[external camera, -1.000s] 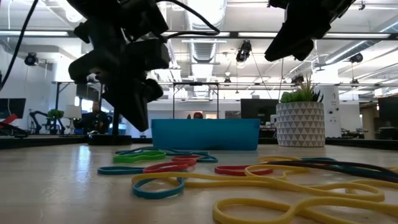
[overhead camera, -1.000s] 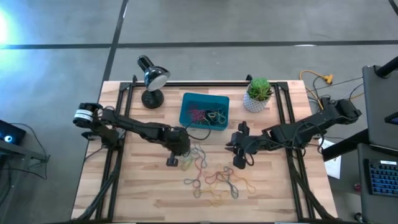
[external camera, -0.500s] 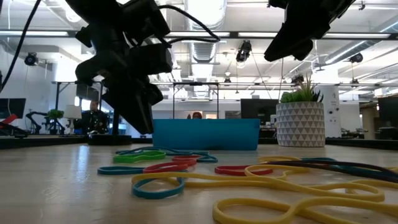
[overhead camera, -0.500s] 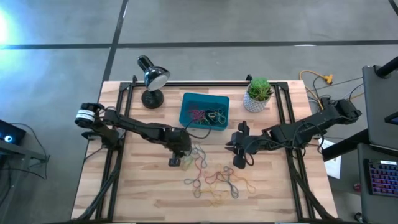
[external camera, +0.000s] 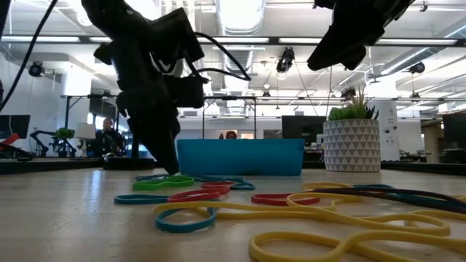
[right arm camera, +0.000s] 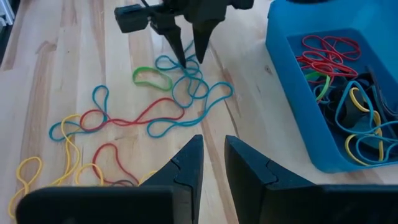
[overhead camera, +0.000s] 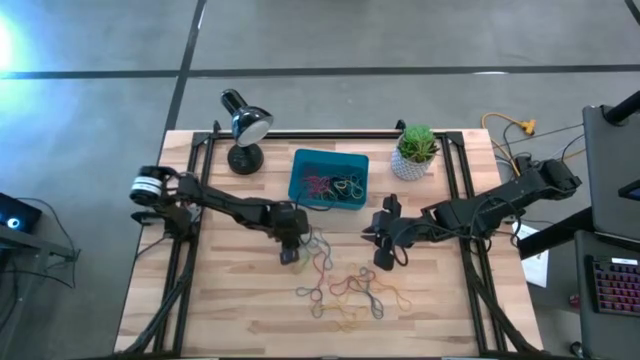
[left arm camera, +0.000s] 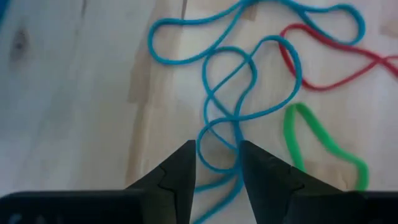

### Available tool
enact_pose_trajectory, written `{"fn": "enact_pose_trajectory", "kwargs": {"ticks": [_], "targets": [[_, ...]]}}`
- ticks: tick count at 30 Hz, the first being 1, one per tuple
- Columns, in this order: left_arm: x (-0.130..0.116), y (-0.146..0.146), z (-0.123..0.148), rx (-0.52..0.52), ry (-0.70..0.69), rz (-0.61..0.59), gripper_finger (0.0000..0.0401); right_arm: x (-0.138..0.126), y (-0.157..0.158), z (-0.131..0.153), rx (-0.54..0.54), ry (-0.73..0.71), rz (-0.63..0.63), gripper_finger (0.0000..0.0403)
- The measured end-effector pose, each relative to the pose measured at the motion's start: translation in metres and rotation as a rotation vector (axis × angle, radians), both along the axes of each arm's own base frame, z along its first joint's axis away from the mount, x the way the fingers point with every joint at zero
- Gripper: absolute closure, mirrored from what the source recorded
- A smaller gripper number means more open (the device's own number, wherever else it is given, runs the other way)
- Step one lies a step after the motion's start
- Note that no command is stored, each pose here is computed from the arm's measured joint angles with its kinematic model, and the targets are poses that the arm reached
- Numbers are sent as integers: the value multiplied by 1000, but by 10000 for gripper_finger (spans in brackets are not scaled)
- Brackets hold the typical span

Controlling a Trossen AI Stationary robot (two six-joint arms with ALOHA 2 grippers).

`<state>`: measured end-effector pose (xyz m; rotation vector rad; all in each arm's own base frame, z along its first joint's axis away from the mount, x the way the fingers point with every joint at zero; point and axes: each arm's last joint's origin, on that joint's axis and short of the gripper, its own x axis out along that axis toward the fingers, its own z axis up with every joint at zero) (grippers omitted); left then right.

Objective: Pick and place rubber bands into bin
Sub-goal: Put the blue rubber band into the blue bin

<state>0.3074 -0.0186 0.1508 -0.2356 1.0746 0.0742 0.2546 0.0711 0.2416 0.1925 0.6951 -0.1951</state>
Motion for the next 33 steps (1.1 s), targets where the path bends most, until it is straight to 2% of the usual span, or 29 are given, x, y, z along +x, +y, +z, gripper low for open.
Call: {"fn": "enact_pose_trajectory", "kwargs": {"ticks": [16, 22, 33], "targets": [[5, -1, -1, -23, -10, -5, 292, 0, 0, 0, 4, -4, -2, 346], [4, 6, -2, -59, 1, 82, 292, 0, 0, 0, 4, -4, -2, 346], [-2, 9, -5, -54, 67, 93, 292, 0, 0, 0, -6, -2, 7, 346]]}}
